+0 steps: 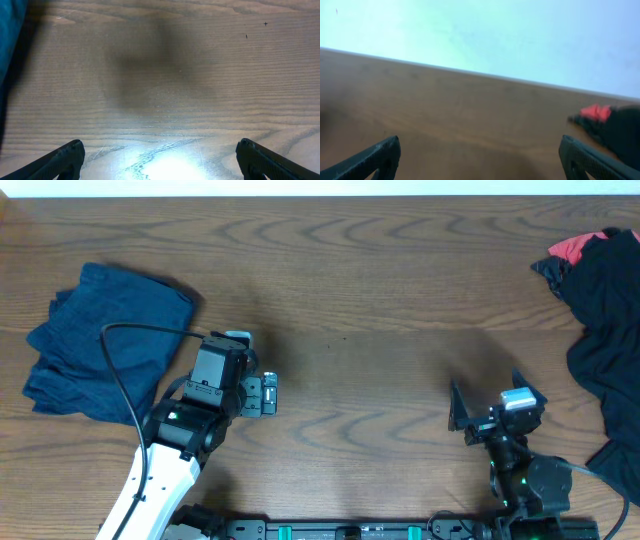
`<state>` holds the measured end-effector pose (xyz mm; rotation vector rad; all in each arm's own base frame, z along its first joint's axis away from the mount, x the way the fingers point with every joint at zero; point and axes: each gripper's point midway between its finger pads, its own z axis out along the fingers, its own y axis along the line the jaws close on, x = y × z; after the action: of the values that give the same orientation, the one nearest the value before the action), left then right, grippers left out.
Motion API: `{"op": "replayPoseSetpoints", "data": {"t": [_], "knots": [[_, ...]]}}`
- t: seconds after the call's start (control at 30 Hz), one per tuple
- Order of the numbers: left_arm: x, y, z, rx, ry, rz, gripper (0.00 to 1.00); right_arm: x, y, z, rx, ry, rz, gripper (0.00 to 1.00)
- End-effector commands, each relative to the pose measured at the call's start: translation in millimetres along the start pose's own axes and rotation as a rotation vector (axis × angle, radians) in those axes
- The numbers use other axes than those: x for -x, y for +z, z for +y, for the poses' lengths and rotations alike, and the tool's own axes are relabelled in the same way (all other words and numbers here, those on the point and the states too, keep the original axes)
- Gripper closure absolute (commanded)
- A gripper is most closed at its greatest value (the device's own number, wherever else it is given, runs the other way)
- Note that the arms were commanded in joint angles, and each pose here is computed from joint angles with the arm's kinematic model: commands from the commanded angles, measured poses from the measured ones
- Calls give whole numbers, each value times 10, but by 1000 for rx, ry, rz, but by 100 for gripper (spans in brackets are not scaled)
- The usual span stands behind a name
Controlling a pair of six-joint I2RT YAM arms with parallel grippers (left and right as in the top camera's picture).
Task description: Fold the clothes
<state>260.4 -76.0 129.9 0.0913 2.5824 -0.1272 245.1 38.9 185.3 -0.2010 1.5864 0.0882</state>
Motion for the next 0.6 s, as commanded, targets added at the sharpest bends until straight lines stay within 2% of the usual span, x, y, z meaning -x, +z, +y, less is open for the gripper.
{"op": "replayPoseSetpoints", "data": {"t": [0.0,0.13,0.23,0.3,0.4,0.57], "knots": [[-2,13,15,11,-3,0,2,38,-10,-20,-11,-65,-70,1],[-1,13,15,11,-2,0,2,96,-28,-54,-35,-104,-107,1],[-2,13,15,11,-3,0,2,-36,-17,-46,-29,-110,-54,1],[-1,13,15,11,-3,0,2,-272,-15,-7,-4,-91,41,1],[-1,13,15,11,-2,0,2,-286,-11,-8,-7,20,48,1],[-2,13,15,11,-2,0,2,-291,-9,-7,-7,27,50,1]]}}
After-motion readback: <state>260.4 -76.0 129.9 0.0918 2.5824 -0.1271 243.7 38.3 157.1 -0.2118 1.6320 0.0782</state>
